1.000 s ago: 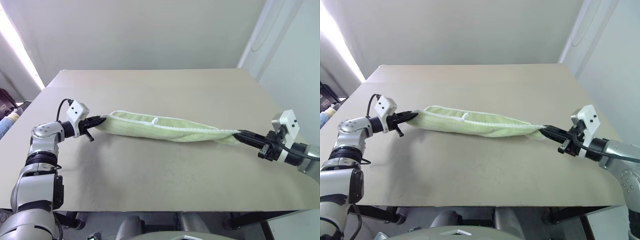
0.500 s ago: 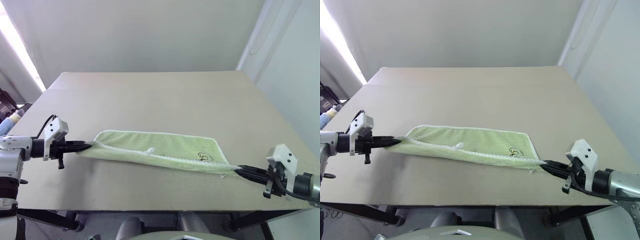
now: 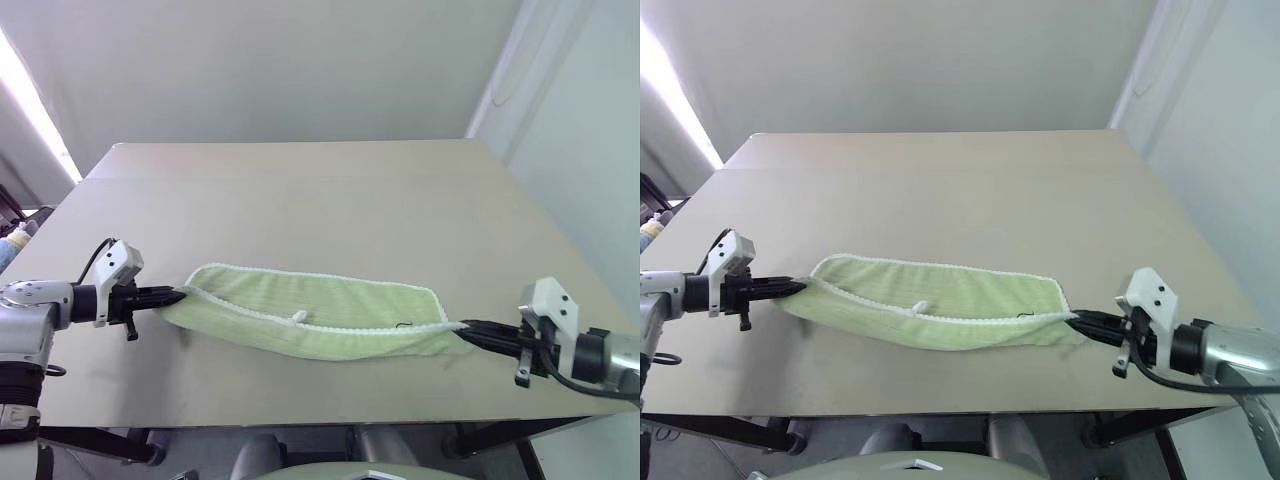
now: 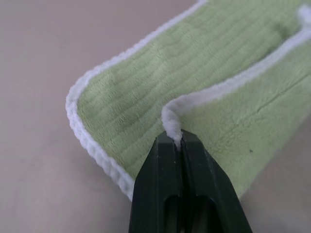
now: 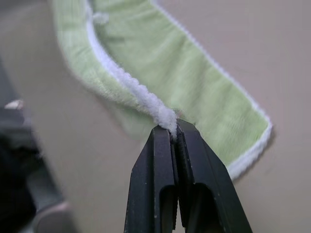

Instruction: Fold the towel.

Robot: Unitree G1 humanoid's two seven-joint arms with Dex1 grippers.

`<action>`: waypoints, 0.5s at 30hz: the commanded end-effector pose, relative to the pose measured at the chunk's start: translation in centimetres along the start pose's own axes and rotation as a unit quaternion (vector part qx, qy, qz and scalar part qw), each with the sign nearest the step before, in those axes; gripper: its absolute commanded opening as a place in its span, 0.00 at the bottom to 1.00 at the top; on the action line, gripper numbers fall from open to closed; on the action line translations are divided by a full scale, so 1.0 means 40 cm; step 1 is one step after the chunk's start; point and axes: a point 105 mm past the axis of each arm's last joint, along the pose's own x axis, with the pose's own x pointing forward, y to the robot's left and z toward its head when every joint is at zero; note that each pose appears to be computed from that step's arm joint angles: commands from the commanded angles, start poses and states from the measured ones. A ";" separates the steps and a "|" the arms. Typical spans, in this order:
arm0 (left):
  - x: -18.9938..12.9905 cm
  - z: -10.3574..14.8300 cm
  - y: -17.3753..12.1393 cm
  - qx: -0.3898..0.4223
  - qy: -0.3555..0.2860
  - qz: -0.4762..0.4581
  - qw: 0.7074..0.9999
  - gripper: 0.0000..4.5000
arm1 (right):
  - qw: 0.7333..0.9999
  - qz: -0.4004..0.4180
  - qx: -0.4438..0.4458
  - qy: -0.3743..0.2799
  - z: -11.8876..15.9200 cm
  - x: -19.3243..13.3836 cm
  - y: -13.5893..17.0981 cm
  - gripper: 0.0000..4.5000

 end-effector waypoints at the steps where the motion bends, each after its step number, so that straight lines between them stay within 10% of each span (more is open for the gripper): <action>1: -0.003 0.060 0.044 -0.007 -0.046 0.043 0.998 0.00 | 1.000 -0.016 0.003 -0.007 0.002 0.011 -0.023 0.00; 15: 0.086 0.057 0.112 -0.006 -0.031 0.097 0.995 0.00 | 0.995 -0.096 0.023 0.000 -0.006 0.062 -0.141 0.00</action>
